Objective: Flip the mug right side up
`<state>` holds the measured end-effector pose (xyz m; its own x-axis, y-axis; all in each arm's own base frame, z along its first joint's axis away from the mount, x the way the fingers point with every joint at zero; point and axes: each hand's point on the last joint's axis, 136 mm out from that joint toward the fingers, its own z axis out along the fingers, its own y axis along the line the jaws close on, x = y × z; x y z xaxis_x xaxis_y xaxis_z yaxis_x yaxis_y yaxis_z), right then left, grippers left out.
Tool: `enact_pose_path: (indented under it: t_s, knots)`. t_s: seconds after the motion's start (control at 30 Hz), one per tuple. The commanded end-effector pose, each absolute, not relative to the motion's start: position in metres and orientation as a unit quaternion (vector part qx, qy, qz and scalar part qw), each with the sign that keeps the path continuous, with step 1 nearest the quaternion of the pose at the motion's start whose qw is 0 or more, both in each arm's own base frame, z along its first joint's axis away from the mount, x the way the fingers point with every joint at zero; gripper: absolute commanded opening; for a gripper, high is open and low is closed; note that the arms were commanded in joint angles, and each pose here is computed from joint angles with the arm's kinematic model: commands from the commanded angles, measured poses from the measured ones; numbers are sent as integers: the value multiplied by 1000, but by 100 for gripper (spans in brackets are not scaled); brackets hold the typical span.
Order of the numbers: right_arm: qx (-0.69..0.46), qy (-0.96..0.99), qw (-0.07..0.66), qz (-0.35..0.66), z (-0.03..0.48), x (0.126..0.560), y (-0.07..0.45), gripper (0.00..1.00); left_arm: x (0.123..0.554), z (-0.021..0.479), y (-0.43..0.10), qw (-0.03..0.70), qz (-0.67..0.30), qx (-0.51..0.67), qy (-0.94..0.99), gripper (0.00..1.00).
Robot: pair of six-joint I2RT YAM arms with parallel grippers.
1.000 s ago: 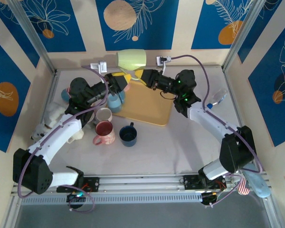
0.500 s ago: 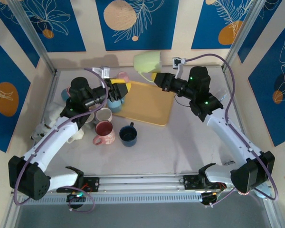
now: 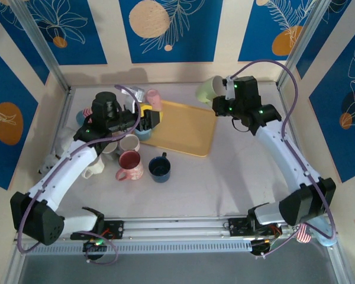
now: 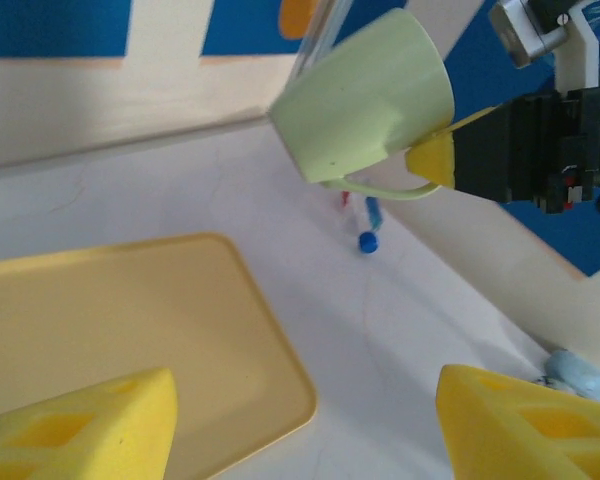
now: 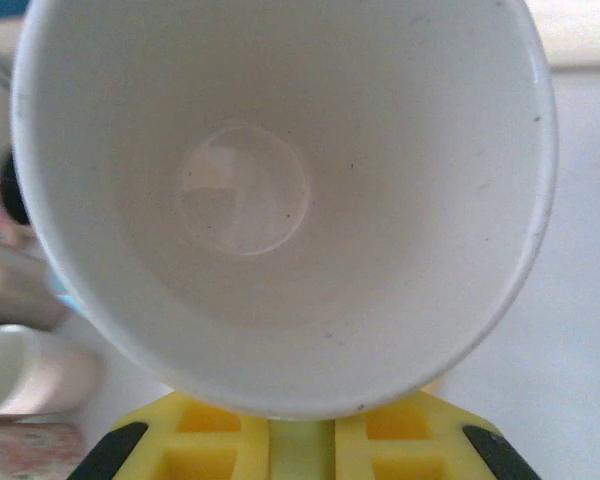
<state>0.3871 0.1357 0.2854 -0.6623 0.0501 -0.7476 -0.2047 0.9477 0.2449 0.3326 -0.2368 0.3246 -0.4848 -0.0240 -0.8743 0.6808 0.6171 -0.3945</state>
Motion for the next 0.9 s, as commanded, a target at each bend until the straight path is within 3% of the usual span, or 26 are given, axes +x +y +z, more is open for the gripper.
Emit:
enact_pose_path:
  t_s: [0.0, 0.4, 0.87]
  knots:
    - [-35, 909, 407, 83, 281, 405, 101, 0, 348, 313, -222, 451, -328, 187, 809, 69]
    - [-20, 943, 329, -34, 195, 473, 39, 0, 356, 278, -217, 408, -298, 171, 846, 69]
    - [-47, 945, 298, -125, 149, 534, 17, 0, 365, 254, -220, 382, -283, 179, 861, 69]
